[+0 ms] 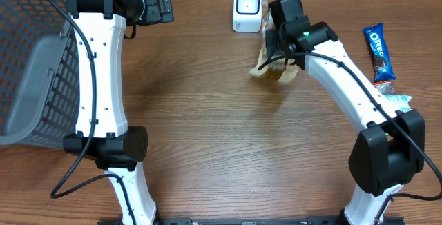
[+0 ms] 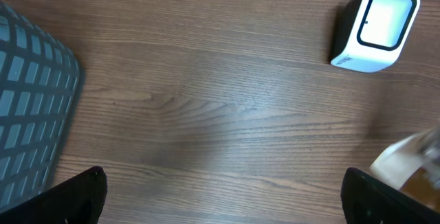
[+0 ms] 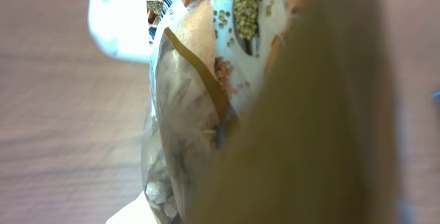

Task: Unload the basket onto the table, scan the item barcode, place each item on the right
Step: 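Hold the mushroom bag label up at the scanner window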

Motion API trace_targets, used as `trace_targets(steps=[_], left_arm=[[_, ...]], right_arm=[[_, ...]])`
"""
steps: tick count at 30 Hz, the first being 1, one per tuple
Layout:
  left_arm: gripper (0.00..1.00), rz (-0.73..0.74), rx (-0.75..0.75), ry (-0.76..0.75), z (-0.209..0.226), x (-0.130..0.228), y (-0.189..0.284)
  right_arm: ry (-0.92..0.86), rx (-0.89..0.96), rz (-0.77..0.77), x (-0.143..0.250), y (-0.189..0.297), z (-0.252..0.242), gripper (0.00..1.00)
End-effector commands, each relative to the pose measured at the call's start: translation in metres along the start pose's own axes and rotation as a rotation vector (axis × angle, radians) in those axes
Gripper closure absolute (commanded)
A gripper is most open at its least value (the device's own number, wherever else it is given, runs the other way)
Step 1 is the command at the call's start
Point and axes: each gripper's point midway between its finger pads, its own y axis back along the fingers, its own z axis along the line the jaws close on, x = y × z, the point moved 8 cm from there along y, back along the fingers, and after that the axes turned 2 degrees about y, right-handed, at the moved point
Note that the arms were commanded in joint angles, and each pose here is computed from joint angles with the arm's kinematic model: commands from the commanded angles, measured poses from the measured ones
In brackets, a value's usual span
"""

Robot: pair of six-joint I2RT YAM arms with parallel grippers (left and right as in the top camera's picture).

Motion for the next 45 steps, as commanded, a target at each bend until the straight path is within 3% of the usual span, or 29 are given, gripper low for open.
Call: trace_targets(steps=[1, 10, 18, 27, 45], left_arm=[[0.00, -0.009, 0.001, -0.001, 0.000, -0.001, 0.003], [0.00, -0.009, 0.001, -0.001, 0.000, -0.001, 0.003], [0.00, -0.009, 0.000, 0.000, 0.000, -0.001, 0.003], [0.00, -0.009, 0.001, -0.001, 0.000, -0.001, 0.003], [0.00, -0.009, 0.001, -0.001, 0.000, -0.001, 0.003]], right_arm=[[0.107, 0.248, -0.163, -0.030, 0.018, -0.021, 0.96], [0.363, 0.418, -0.435, -0.083, 0.014, -0.018, 0.96], [0.679, 0.496, -0.410, -0.077, -0.039, 0.005, 0.96], [0.874, 0.578, -0.365, -0.061, -0.081, 0.026, 0.96], [0.931, 0.570, -0.338, -0.050, -0.083, 0.048, 0.96]])
